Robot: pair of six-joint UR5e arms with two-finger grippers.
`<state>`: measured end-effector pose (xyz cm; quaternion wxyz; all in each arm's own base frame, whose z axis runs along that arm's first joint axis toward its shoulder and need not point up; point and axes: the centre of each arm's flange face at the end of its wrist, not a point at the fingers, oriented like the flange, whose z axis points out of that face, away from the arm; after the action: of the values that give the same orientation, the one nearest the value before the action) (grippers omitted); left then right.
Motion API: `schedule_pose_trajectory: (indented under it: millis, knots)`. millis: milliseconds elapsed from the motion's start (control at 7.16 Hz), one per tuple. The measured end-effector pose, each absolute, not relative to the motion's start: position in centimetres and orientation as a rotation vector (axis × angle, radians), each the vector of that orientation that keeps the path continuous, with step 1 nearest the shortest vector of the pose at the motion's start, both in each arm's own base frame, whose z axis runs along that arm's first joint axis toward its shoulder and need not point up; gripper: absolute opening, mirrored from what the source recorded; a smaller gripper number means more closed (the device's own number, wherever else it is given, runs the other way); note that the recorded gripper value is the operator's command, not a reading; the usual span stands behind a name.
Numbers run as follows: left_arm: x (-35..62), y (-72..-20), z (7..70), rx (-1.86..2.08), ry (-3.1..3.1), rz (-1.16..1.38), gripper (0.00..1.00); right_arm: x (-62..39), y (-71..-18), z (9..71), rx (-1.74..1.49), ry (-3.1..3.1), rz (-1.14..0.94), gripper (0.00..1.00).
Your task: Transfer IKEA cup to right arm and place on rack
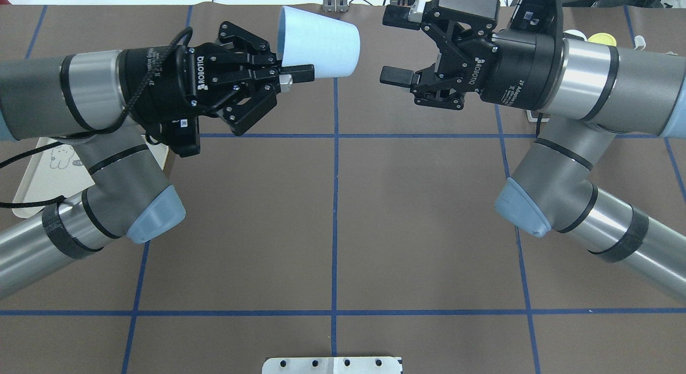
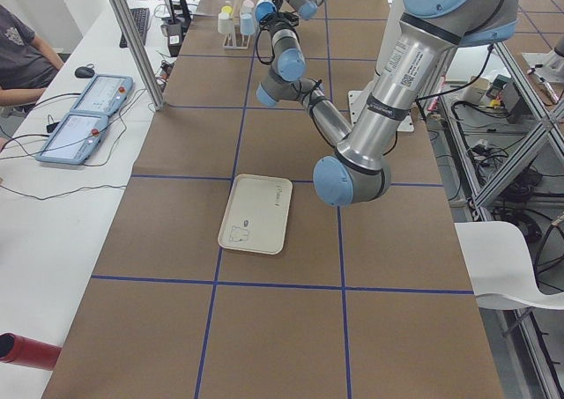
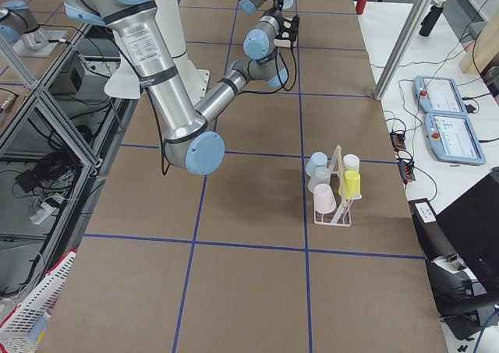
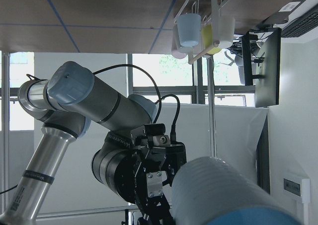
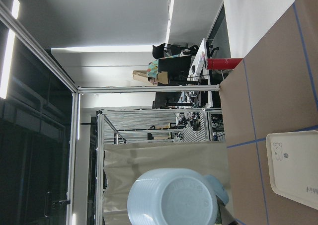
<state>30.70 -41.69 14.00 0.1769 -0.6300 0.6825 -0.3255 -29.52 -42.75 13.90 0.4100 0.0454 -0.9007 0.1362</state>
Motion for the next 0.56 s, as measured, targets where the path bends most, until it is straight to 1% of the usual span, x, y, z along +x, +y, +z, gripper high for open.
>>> schedule_pose_trajectory:
  millis: [559]
  knots:
    - [30.7,-41.0,13.8,-1.893,1.928,-0.923,0.00,-32.4,-42.8,11.5,0.099,-2.322,0.307,0.96]
